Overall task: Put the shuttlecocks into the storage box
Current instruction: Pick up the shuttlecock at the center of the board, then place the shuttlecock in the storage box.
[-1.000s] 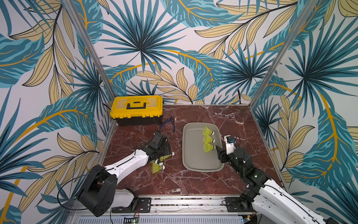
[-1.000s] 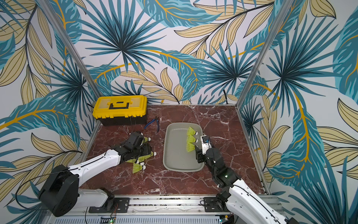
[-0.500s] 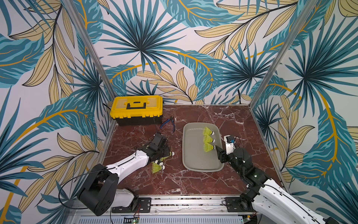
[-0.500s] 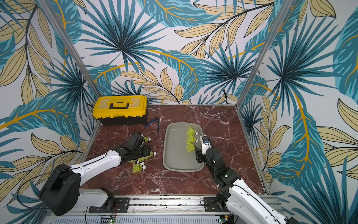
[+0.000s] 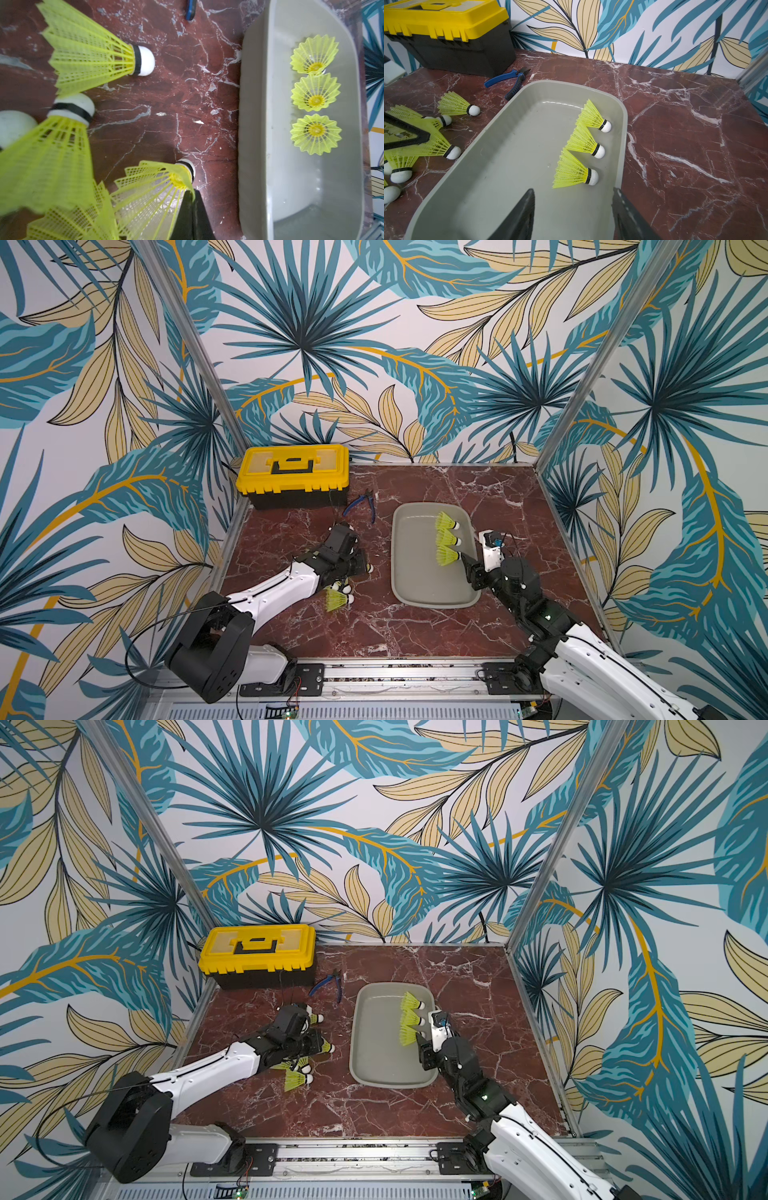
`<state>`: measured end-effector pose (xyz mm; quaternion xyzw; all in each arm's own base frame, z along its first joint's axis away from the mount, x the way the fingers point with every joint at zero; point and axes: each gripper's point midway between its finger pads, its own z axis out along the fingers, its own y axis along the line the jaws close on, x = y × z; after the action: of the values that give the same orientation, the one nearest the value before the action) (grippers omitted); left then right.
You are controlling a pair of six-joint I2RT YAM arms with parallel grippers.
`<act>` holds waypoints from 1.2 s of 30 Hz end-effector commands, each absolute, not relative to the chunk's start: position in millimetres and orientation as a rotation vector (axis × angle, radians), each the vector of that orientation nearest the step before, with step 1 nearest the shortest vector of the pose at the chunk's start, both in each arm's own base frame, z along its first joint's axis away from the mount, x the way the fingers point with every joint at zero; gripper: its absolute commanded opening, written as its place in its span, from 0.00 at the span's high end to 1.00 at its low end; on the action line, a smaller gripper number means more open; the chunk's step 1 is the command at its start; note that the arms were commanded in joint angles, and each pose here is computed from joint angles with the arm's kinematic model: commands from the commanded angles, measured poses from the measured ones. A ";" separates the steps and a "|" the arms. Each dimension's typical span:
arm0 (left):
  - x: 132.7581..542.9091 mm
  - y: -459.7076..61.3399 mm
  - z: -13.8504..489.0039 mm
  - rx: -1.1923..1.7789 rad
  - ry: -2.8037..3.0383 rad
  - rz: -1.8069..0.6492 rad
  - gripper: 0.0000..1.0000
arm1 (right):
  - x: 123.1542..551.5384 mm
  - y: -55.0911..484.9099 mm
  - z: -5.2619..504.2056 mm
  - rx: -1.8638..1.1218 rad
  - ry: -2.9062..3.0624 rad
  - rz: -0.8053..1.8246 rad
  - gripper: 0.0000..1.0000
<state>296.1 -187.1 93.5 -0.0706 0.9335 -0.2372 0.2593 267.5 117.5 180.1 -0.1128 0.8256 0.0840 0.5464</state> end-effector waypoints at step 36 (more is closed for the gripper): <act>291.3 -276.1 232.4 0.217 2.245 -1.327 1.00 | 283.7 285.4 172.5 -0.950 1.900 0.860 0.41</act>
<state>282.0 -269.9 205.9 0.0673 0.8473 -0.4716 0.2348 282.3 277.2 165.6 -0.3652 0.7703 0.3302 0.4052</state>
